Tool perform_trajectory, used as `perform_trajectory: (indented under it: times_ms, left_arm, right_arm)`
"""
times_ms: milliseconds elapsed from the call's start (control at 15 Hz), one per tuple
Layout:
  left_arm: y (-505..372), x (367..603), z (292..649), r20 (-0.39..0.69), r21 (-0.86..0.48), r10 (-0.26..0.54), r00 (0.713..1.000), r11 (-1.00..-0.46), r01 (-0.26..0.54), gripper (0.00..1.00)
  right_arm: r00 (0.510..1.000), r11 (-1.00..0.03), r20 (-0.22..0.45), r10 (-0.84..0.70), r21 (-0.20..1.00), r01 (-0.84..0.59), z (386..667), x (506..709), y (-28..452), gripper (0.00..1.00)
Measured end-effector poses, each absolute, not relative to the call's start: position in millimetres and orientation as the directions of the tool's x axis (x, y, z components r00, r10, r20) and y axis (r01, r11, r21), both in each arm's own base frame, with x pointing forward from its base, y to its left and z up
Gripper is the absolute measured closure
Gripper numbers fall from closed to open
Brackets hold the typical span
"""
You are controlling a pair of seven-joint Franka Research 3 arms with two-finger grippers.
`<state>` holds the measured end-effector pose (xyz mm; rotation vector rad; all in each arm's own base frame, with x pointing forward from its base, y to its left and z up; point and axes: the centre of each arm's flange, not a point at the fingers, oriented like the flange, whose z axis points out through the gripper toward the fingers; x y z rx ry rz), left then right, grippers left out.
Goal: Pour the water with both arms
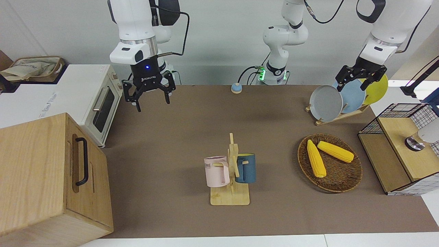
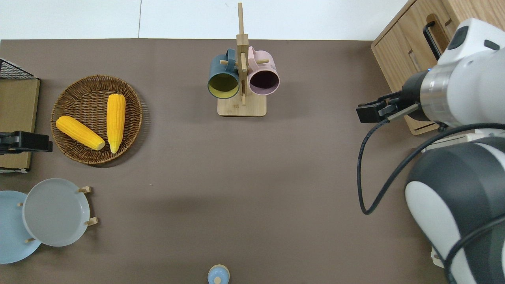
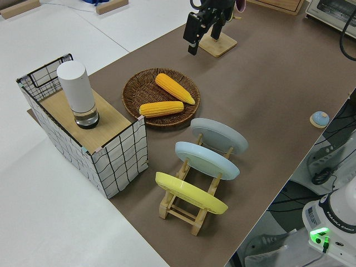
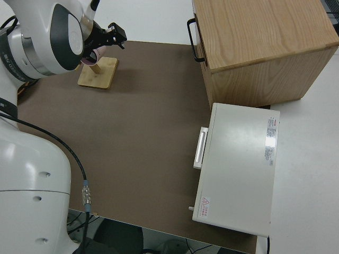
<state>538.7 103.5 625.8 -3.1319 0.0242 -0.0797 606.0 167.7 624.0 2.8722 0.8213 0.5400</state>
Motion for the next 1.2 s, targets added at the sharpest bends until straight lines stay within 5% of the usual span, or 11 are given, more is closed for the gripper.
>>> perform_trajectory:
  times_ms: [733, 1200]
  left_arm:
    - [210.4, 532.3, 622.8, 0.124, -0.06, -0.022, 0.992, -0.998, -0.015, 0.0]
    - [243.4, 532.0, 623.7, 0.195, -0.078, 0.014, 0.981, -0.996, 0.03, 0.0]
  right_arm:
    - [0.557, -0.654, 0.344, 0.756, 0.367, 0.662, 565.0, 628.1, 251.8, 0.01]
    - [0.471, -0.569, 0.321, 0.822, 0.413, 0.712, 518.5, 637.2, 287.4, 0.01]
